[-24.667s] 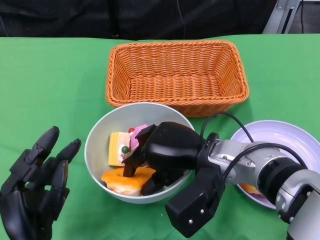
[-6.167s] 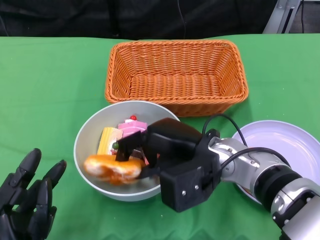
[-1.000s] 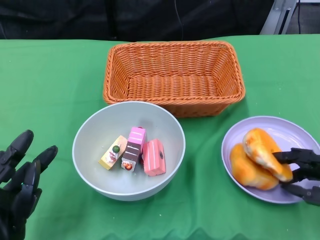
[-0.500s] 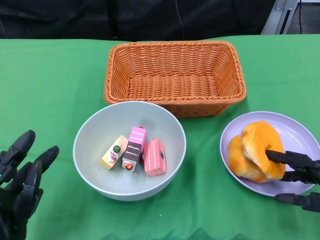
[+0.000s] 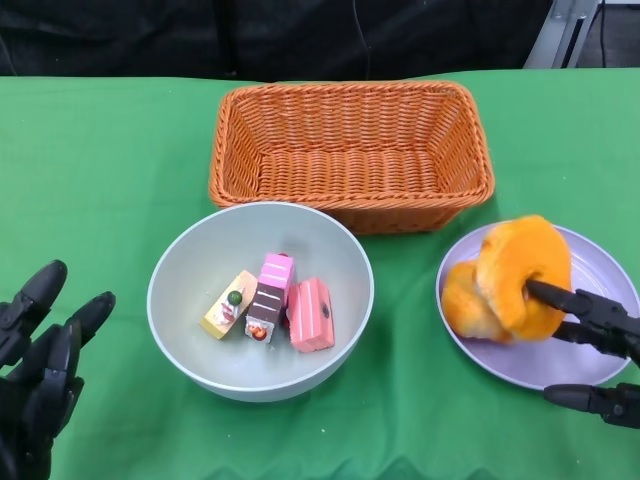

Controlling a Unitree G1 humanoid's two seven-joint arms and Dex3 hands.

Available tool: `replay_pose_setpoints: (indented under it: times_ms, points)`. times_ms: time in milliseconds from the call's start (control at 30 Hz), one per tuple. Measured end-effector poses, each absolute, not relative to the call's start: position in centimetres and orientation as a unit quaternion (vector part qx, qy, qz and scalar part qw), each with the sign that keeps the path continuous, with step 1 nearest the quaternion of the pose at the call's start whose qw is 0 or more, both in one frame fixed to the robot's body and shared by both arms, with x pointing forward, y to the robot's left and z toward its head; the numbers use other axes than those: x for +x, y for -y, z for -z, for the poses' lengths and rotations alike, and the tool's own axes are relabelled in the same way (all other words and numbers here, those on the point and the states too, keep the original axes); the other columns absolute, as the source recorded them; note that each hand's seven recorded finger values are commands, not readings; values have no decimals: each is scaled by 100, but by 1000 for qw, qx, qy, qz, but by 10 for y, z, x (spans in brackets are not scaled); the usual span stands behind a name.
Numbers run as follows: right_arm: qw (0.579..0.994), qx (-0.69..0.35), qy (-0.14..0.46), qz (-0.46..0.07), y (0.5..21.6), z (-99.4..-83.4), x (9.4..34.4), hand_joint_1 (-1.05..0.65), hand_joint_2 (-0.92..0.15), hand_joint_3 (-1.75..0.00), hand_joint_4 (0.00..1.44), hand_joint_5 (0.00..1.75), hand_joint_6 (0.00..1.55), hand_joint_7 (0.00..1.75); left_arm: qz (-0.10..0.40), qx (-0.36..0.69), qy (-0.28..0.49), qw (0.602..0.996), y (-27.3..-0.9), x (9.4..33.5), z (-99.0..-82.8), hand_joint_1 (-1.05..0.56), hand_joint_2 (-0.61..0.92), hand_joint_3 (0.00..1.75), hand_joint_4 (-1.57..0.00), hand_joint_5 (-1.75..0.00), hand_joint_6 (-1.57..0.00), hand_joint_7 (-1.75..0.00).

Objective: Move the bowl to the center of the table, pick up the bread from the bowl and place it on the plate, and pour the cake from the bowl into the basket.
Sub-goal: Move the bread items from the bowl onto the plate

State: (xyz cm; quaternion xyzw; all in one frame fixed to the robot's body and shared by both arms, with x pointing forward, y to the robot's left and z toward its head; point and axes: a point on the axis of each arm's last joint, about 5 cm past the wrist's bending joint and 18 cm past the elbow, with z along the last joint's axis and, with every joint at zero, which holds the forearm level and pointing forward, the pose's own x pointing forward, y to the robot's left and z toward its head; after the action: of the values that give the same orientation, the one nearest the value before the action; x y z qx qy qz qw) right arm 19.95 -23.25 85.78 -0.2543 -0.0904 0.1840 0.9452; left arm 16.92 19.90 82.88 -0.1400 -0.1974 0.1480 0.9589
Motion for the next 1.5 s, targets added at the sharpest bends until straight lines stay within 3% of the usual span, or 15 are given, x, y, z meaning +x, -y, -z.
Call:
replay_pose_setpoints:
  times_ms: [67,100,133,267,300,333,367,400,433,500,567,633,800,1500]
  points:
    - [946,-253,93,-178,233,-858,199,-78,-92,-5,49,6,42,6,-149,-140,197,959,-199,169,-829,-47,92,30,-98,0,-84,0]
    - [948,-251,100,-165,232,-858,198,-79,-92,-7,64,14,53,11,-149,-140,196,959,-199,168,-828,-48,92,29,-98,0,-85,0]
    - [951,-246,114,-146,230,-859,197,-79,-92,-8,70,17,57,12,-149,-140,196,959,-200,168,-828,-48,92,29,-99,0,-85,0]
    - [954,-234,160,-99,224,-864,196,-79,-92,-9,75,19,61,13,-149,-140,196,959,-200,168,-828,-48,92,29,-99,0,-85,0]
    - [955,-232,162,-91,223,-863,196,-79,-92,-12,81,29,69,17,-149,-140,196,959,-200,168,-828,-48,92,28,-99,0,-85,0]
    - [957,-224,168,-75,221,-863,195,-80,-92,-17,71,74,76,27,-149,-139,195,959,-200,168,-828,-48,92,29,-99,0,-85,0]
    - [960,-212,177,-54,217,-863,194,-80,-92,-18,65,96,78,33,-149,-139,195,959,-200,168,-828,-48,92,29,-99,0,-85,0]
    - [961,-202,187,-37,215,-863,193,-80,-92,-19,61,107,78,36,-149,-138,195,960,-200,168,-828,-48,92,29,-99,0,-85,0]
    - [961,-196,196,-24,213,-863,193,-78,-92,-20,55,125,73,60,-149,-138,195,960,-200,168,-828,-48,92,29,-99,0,-85,0]
    - [959,-186,213,-7,210,-863,192,-78,-92,-20,52,142,59,102,-149,-138,193,960,-200,168,-828,-47,92,29,-99,0,-85,0]
    - [958,-178,223,9,209,-862,192,-78,-92,-21,50,161,51,133,-150,-139,193,960,-200,168,-827,-47,92,29,-99,0,-85,0]
    - [958,-175,225,21,208,-862,192,-78,-92,-21,53,172,49,146,-150,-139,193,960,-200,168,-827,-47,92,29,-98,0,-84,0]
    - [957,-181,223,33,207,-861,192,-76,-92,-21,57,174,50,151,-150,-139,193,960,-200,168,-827,-47,92,29,-98,0,-84,0]
    - [958,-177,225,29,207,-858,192,-72,-92,-13,58,163,54,129,-150,-138,190,961,-201,167,-826,-48,92,29,-98,0,-84,0]
